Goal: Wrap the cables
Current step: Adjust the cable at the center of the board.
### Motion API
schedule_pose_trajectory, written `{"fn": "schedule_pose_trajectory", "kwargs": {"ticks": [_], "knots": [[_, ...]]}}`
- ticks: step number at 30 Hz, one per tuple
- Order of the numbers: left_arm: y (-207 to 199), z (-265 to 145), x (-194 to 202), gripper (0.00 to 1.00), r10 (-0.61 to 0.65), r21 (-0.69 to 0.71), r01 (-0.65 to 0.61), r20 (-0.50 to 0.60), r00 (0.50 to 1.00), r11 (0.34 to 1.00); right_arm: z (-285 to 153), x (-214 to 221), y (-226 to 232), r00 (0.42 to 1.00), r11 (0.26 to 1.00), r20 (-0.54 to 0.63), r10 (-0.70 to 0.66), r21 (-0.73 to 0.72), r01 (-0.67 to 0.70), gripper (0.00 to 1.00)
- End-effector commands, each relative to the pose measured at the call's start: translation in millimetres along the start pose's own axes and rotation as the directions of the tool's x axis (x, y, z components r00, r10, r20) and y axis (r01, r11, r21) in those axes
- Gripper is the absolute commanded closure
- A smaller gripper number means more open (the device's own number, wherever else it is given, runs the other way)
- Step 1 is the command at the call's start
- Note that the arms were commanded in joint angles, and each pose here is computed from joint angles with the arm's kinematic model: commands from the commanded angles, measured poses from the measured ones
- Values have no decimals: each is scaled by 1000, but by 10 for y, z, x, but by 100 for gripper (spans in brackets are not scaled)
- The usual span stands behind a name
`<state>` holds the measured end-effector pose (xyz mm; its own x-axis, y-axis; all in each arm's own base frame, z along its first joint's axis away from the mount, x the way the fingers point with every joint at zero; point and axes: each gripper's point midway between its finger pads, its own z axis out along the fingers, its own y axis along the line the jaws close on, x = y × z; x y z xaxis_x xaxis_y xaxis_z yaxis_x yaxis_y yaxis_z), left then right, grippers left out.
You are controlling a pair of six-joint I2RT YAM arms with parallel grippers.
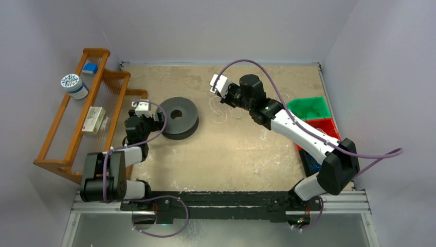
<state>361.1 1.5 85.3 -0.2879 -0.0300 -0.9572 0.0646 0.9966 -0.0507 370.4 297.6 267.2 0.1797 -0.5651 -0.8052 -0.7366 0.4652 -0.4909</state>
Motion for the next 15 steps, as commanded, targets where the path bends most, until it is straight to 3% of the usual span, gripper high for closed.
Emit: {"fn": "schedule_pose_trajectory", "kwargs": {"ticks": [1,5,8,15], "knots": [[240,172,-182,6,1,-113,15,140,990,993,-94,-174,-81,997,999,76,34,10,-35,100],[280,263,-144,5,-36,-131,55,143,989,990,-116,-176,-99,993,998,99,66,-13,-65,100],[165,205,-113,4,-13,-98,34,214,977,995,-154,-176,-123,989,996,119,84,-25,-82,100],[85,313,28,2,67,-193,-39,141,988,980,-330,-246,-85,973,987,191,129,-119,-107,100]]}}
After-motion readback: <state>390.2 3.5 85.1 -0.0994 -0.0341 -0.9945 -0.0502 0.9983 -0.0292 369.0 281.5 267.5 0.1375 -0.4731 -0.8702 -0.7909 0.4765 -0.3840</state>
